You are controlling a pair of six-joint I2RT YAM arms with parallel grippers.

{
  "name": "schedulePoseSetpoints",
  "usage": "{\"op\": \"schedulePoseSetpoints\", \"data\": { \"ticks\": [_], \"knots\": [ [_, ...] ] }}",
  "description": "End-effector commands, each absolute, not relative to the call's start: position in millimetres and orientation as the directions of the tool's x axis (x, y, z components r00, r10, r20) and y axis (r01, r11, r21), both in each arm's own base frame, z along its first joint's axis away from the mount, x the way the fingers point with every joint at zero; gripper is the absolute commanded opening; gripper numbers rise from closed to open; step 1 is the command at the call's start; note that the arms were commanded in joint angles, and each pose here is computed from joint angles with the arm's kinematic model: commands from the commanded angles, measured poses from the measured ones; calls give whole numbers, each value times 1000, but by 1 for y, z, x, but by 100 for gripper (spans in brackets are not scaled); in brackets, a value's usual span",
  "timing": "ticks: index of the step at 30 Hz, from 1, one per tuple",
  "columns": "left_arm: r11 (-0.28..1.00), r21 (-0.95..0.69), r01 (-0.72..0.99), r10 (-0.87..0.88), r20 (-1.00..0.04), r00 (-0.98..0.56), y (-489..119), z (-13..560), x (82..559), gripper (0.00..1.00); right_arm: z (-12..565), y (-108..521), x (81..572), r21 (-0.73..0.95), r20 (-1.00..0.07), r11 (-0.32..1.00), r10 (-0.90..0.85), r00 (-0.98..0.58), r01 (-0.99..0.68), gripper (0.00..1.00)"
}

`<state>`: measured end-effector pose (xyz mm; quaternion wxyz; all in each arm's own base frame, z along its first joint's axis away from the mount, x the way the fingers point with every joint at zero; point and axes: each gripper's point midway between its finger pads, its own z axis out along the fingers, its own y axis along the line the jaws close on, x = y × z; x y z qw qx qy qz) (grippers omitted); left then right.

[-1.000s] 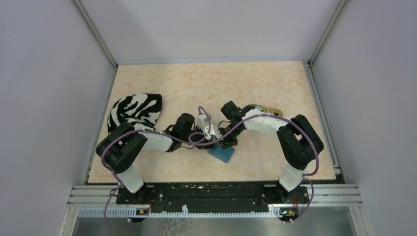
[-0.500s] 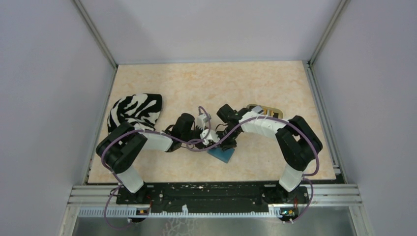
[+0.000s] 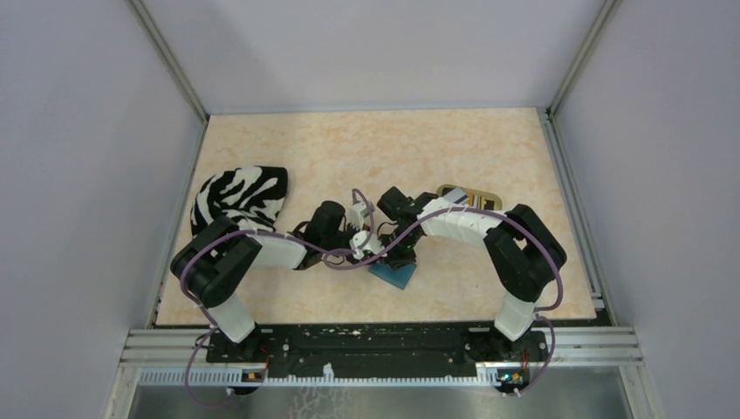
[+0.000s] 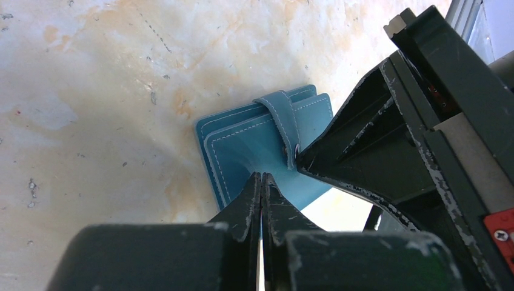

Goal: Put the credit cards into the card holder
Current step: Close the card holder at the center of the board.

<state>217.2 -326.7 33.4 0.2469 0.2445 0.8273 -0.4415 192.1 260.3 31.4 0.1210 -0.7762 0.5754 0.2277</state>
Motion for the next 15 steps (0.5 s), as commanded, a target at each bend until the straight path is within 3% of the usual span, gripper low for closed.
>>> {"op": "schedulePoseSetpoints", "data": {
  "ticks": [1,6,15],
  "knots": [
    [493,-614,616,203,-607,-768,-325,25,215,1,42,274,188,89,-525,-323,-819,231,-942,0],
    [495,-613,615,203,-607,-768,-324,25,215,1,58,281,182,110,-573,-331,-791,212,-937,16],
    [496,-611,617,204,-609,-767,-325,25,215,1,103,288,179,130,-700,-342,-697,158,-931,24]
  ]
}}
